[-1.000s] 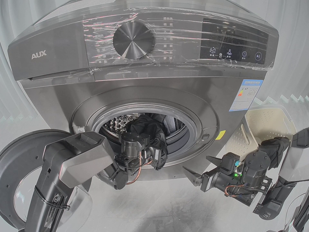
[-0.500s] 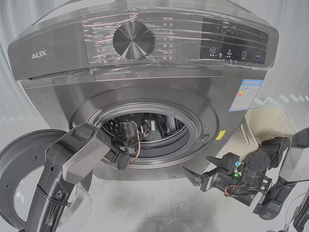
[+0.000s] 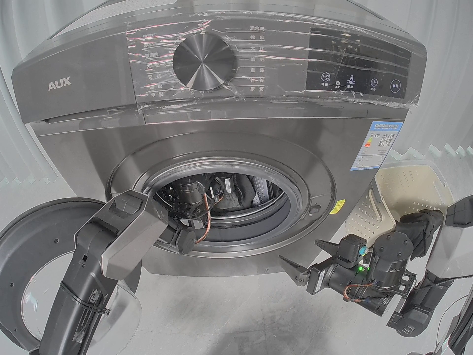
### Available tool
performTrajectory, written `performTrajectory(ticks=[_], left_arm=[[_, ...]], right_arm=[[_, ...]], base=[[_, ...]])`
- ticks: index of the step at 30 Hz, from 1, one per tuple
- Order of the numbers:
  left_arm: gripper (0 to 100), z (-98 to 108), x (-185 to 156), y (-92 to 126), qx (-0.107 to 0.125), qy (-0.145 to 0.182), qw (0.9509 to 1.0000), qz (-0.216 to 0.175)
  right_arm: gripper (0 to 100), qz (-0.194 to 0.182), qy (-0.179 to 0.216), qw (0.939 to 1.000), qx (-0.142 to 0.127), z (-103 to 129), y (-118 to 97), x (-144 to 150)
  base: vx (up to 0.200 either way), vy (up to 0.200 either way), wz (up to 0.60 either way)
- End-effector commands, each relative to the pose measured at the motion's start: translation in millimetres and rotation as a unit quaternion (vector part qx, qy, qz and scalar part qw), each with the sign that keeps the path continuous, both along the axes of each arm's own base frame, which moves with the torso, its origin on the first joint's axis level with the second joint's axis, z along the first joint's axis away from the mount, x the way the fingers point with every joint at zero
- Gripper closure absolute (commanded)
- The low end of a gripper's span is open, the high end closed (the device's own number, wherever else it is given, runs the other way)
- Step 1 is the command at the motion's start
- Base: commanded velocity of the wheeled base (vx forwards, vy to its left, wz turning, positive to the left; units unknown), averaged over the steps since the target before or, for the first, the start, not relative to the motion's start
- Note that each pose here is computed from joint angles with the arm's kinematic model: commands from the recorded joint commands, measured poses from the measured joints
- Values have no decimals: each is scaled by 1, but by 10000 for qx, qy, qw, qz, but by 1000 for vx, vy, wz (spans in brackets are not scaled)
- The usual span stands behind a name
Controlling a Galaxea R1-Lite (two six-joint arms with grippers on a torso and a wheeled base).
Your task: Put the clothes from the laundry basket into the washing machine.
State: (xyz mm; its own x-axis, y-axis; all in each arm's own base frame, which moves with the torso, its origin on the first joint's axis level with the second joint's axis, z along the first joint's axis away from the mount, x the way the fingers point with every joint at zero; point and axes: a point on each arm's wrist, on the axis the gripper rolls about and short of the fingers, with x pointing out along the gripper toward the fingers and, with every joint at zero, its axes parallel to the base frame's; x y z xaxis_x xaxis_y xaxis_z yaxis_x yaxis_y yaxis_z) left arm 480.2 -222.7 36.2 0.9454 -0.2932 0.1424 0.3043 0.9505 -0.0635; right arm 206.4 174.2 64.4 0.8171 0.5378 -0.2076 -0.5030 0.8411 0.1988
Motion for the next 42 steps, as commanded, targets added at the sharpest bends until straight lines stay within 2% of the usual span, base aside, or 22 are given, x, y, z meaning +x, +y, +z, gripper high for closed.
performTrajectory(ticks=[1,2,3,14,21,27,37,42], left_arm=[[100,-3,0,1,9,21,10000,7],[100,-3,0,1,12,28,10000,7],[0,-3,0,1,15,35,10000,7],[0,-15,-10,-2,160,316,9993,-76],[0,-6,-36,-1,295,573,9976,-237],[0,2,-83,-5,470,870,9936,-542],[0,8,-151,-12,616,1040,9867,-1088],[0,15,-197,-8,701,1162,9805,-1418]], right_arm=[[0,-4,7,10000,3,0,0,0],[0,5,4,10000,-2,0,0,0],[0,5,4,10000,-2,0,0,0],[0,-2,-8,10000,8,1,0,0],[0,-2,-14,10000,13,1,0,0],[0,-2,-20,10000,18,2,-1,0],[0,-11,-5,10000,13,2,-2,-1],[0,-39,83,10000,-33,-2,-4,-3]], base=[[0,0,0],[0,0,0],[0,0,0],[0,0,0],[0,0,0],[0,0,0],[0,0,0],[0,0,0]])
